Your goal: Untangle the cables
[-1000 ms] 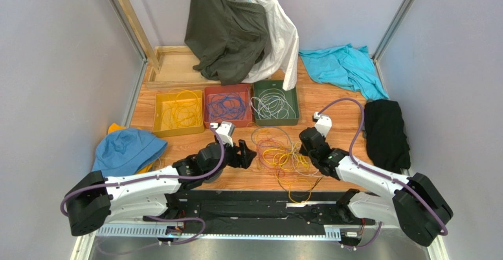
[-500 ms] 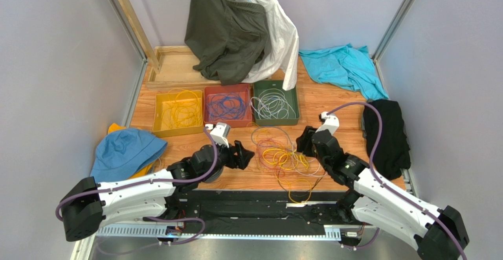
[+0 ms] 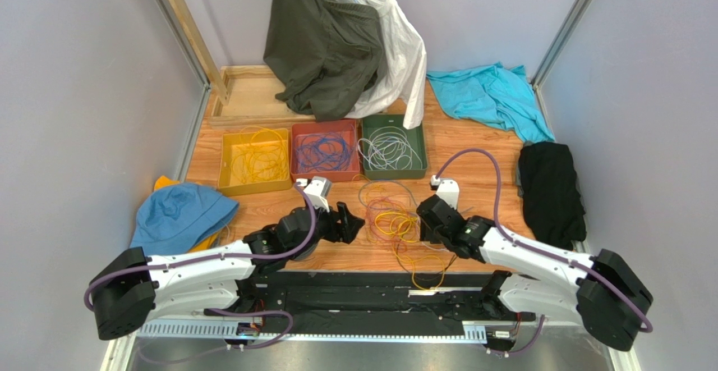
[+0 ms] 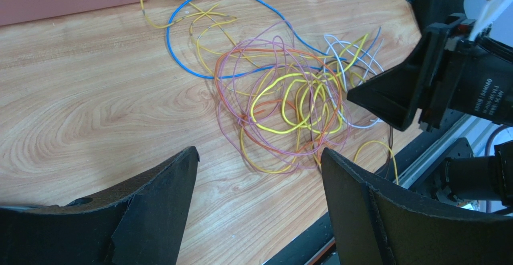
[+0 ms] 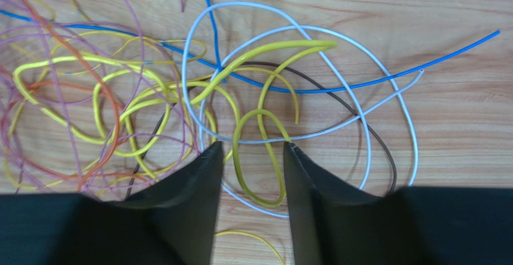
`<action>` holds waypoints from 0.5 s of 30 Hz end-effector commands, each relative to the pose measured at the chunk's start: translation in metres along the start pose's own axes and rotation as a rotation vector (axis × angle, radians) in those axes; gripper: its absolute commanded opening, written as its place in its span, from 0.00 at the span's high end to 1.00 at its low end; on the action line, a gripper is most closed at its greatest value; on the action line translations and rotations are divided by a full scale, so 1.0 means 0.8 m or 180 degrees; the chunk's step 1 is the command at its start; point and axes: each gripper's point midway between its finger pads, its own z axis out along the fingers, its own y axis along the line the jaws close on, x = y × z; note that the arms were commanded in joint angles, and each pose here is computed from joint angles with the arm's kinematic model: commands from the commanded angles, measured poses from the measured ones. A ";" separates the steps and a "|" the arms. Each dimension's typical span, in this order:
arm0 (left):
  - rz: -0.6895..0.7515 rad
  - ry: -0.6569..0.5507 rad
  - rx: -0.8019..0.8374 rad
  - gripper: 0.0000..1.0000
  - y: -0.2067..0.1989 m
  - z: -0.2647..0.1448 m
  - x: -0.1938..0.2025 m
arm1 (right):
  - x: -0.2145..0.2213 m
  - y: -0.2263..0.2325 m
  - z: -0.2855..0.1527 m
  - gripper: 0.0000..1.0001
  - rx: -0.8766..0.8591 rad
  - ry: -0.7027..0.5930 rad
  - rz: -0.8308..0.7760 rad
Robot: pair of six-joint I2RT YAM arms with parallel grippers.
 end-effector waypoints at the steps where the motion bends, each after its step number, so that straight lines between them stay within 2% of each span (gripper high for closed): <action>1: -0.0076 -0.0090 0.0088 0.16 -0.006 -0.003 -0.006 | -0.033 0.004 0.000 0.81 0.0207 -0.0184 0.0076; 2: -0.0084 -0.0115 0.0102 0.16 -0.007 -0.005 -0.009 | -0.037 0.007 -0.005 0.91 0.0167 -0.0231 0.0099; 4: -0.0083 -0.0120 0.0087 0.16 -0.004 -0.008 -0.009 | -0.053 0.011 -0.020 1.00 0.0099 -0.0423 0.0145; 8: -0.0090 -0.0210 0.0077 0.16 -0.001 -0.015 -0.016 | -0.102 0.034 -0.087 1.00 -0.0333 -0.0889 0.0265; 10: -0.0078 -0.0249 0.0087 0.16 -0.003 -0.018 -0.021 | -0.114 0.048 -0.116 1.00 -0.0547 -0.0966 0.0182; 15: -0.0038 -0.0521 0.0288 0.15 -0.016 -0.035 -0.049 | -0.193 0.100 -0.242 1.00 -0.1491 -0.1418 0.0129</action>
